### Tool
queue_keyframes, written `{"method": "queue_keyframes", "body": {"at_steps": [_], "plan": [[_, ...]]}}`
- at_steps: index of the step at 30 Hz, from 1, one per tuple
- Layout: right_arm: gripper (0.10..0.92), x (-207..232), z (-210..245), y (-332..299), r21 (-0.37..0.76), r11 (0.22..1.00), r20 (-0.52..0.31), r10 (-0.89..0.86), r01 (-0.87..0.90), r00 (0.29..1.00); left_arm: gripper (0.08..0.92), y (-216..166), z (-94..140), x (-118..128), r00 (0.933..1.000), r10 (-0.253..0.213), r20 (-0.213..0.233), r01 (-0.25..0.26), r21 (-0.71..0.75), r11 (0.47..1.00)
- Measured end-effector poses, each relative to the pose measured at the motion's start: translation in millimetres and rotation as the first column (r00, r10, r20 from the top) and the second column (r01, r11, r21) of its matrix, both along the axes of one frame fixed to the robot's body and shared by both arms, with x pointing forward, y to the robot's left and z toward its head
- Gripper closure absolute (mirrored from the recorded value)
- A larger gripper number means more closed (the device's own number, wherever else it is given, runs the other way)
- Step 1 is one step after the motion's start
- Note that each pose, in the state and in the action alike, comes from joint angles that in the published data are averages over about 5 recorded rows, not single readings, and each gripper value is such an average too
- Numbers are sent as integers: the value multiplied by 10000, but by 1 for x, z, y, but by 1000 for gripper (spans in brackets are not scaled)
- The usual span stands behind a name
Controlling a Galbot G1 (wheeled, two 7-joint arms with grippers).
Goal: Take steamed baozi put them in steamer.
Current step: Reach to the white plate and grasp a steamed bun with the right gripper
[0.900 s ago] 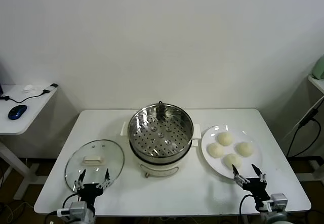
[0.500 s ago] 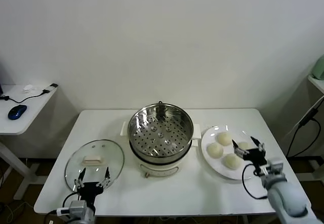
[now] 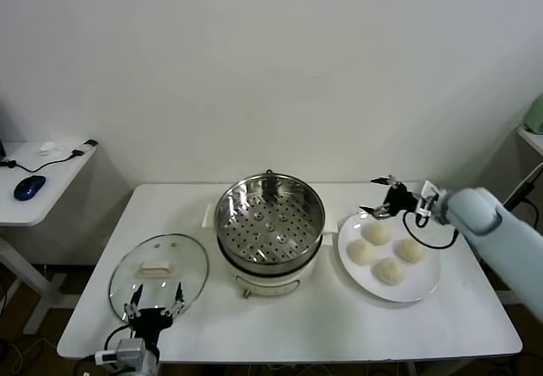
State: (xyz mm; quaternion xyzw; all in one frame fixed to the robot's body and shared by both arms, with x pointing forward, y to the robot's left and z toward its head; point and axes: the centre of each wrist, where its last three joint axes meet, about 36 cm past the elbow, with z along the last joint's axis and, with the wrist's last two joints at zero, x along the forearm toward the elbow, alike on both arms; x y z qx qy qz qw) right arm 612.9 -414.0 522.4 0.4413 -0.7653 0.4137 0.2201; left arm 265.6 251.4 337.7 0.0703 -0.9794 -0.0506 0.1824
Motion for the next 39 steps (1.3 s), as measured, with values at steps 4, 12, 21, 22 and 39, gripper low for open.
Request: {"method": "queue_keyframes", "body": {"at_steps": [4,12,21,22,39], "plan": [[200,33,32,0,-1529,9777,-1104,1276,-1437,9857,177,-1,-2,1,10000,-24,11,24,-33,10000],[200,74,45,16,-3444,8982,-3151,1635,-2732,9349,177,-2,-7,2,10000,-92,-16,92,-43,9999],[200,101,17,40,-4458,8480,-4087,922,-2868,9080,177,-1,-11,1,9998,-164,-76,164,15,9999],[200,103,13,42,-4528,8449,-4140,838,-2849,9064,177,-1,-12,1,9998,-169,-79,169,13,9999],[200,112,-52,58,-4836,8484,-4242,-120,-2153,9055,177,-5,-15,0,9998,-180,-119,179,-71,9998]]}}
